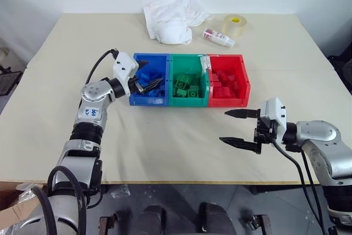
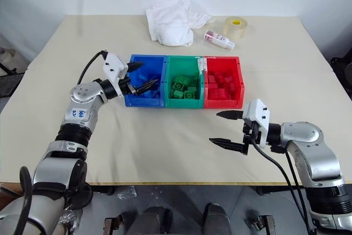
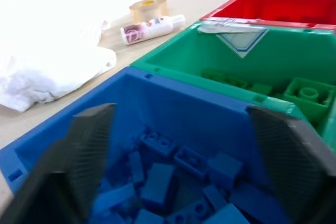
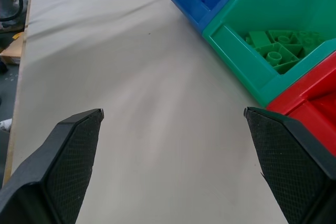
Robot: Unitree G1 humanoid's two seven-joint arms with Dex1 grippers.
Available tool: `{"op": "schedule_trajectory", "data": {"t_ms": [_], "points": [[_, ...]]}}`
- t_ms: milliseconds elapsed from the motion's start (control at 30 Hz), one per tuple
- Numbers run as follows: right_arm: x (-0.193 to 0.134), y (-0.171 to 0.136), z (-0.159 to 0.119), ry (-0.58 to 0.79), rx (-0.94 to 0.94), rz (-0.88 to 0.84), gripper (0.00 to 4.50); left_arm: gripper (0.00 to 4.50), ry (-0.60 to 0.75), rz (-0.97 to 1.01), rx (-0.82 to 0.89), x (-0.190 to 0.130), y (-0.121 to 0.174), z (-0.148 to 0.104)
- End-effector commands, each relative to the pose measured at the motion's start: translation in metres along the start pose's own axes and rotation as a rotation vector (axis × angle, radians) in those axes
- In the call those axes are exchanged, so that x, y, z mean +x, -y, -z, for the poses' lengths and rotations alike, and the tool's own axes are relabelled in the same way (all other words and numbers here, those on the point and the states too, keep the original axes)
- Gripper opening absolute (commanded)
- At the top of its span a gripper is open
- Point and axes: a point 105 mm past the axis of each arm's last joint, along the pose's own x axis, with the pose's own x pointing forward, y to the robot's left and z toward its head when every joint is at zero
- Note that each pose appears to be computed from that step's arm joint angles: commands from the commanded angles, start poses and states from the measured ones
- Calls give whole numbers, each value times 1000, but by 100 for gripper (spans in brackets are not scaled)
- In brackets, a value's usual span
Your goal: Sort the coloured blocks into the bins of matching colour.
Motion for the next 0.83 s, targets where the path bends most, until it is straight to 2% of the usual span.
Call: {"op": "schedule_trajectory", "data": {"t_ms": [33, 100, 200, 367, 433, 500, 700, 833], "points": [[-8, 4, -14, 15, -49, 13, 450, 448, 117, 50, 37, -12, -3, -30], [-10, 6, -14, 10, -51, 14, 450, 448, 163, 103, 29, -26, 1, -37], [-18, 12, -11, -11, -51, 20, 450, 448, 150, 188, 28, -58, 10, -36], [-36, 28, -3, -52, -30, 57, 450, 448, 10, 106, 41, -102, 4, -16], [-47, 35, 4, -85, -18, 77, 450, 448, -74, 78, -65, -127, 7, -1], [-55, 40, 9, -116, -12, 84, 450, 448, -113, 92, -103, -148, 20, 7], [-60, 47, 14, -144, -3, 76, 450, 448, -167, 97, -153, -176, 37, 20], [-59, 49, 16, -146, -2, 74, 450, 448, -160, 92, -154, -179, 37, 20]]}}
